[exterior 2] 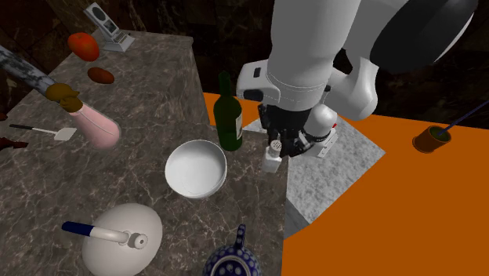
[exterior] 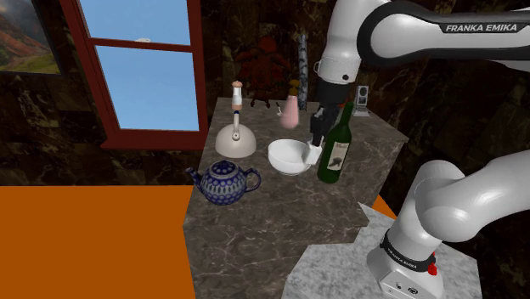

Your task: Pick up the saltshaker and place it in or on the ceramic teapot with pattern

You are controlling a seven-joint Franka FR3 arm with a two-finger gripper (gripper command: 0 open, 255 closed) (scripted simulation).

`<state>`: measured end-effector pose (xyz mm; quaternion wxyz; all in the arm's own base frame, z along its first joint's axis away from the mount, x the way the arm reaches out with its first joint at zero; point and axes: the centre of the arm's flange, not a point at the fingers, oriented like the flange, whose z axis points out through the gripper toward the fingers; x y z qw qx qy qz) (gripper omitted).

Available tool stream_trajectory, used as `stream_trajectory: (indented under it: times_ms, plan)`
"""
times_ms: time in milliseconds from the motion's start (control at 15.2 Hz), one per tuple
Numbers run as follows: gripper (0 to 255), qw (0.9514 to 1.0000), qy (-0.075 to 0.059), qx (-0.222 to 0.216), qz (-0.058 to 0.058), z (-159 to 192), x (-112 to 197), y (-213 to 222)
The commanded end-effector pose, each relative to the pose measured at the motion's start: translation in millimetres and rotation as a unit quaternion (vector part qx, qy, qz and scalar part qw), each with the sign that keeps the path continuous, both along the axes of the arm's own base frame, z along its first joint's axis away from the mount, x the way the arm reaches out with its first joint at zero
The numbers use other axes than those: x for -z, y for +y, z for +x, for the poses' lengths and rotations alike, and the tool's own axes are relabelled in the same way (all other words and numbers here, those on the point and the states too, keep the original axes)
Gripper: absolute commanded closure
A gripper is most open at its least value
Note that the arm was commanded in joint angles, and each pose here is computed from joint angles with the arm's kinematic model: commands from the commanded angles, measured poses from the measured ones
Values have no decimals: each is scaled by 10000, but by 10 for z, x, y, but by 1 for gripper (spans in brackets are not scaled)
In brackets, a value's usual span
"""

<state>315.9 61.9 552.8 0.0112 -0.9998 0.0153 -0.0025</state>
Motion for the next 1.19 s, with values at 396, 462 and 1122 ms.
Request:
stream_trajectory:
  times_ms: [396, 462, 1122]
  plan:
    - [255, 10000, 2, 0, -1, 113, -391, 64]
    - [255, 10000, 2, 0, -1, 225, -412, 131]
    - [255, 10000, 2, 0, -1, 1344, -617, 802]
